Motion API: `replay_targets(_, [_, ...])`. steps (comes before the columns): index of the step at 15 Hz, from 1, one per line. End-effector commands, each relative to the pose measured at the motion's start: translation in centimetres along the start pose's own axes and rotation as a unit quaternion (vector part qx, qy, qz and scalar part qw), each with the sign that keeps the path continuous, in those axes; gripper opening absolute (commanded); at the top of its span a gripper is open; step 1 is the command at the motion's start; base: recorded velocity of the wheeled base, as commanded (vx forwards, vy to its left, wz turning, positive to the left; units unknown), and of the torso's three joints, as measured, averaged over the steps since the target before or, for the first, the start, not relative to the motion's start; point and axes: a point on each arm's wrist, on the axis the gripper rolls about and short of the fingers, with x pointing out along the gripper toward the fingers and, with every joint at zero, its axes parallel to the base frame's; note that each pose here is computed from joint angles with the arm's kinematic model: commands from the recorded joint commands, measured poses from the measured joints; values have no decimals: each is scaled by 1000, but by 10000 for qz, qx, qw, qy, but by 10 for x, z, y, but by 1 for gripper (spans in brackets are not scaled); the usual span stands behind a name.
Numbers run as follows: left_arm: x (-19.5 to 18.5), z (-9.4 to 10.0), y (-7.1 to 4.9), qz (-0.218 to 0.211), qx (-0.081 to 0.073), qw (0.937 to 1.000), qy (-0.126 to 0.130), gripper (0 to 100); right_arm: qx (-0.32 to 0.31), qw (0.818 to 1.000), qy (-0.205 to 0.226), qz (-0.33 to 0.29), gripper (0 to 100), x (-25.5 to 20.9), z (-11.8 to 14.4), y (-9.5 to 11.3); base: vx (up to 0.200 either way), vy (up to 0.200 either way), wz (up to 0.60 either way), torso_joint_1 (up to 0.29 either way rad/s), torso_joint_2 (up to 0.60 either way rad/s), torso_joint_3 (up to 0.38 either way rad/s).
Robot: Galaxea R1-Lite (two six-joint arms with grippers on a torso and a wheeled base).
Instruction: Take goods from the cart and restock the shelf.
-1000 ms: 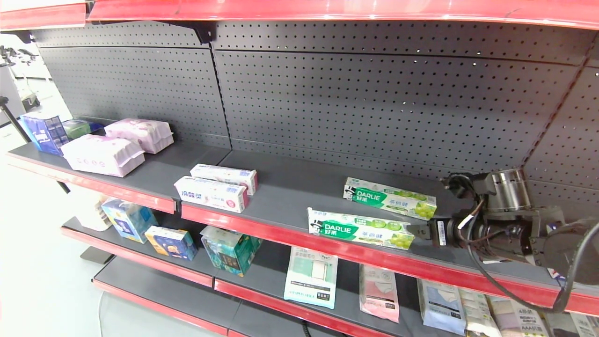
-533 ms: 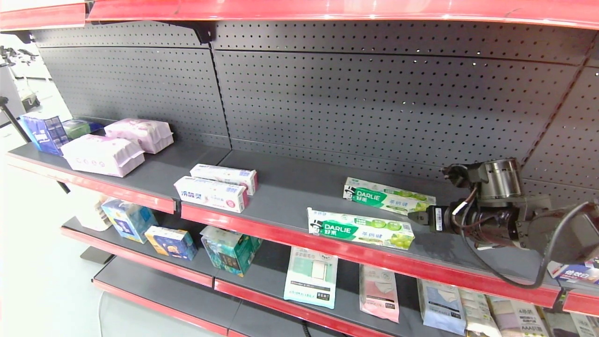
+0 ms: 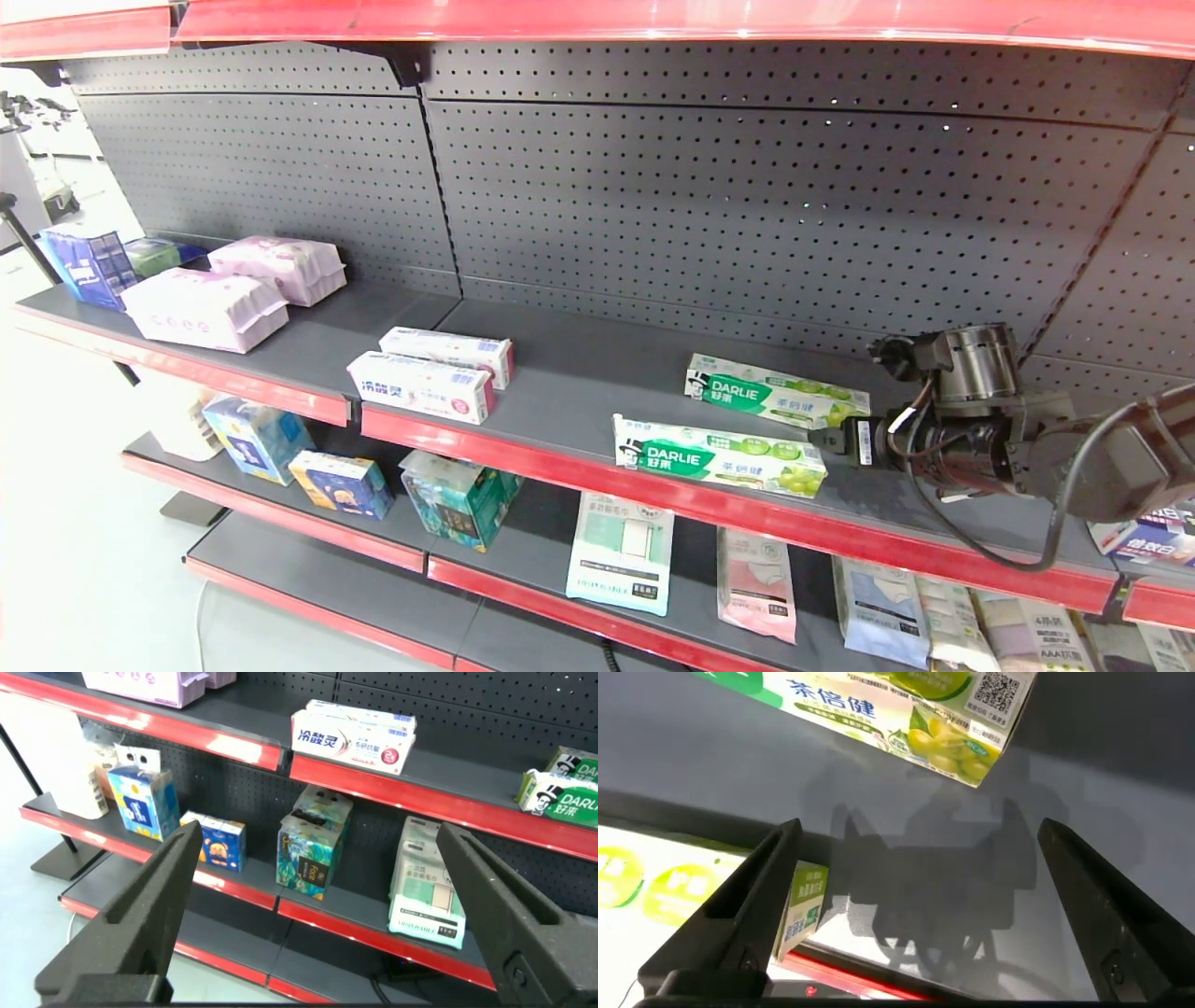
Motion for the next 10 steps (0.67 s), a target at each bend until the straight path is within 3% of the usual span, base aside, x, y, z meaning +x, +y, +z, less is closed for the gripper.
replay_targets(1, [0,0,0,2,2,10000,-1,100,-12,10000,29,5,100,2,-1,1,0,0,0,0,0,0])
replay_targets(10, [0,0,0,2,-5,10000,-1,100,-104,9998,186,23,100,0,-11,3,0,0,0,0,0,0])
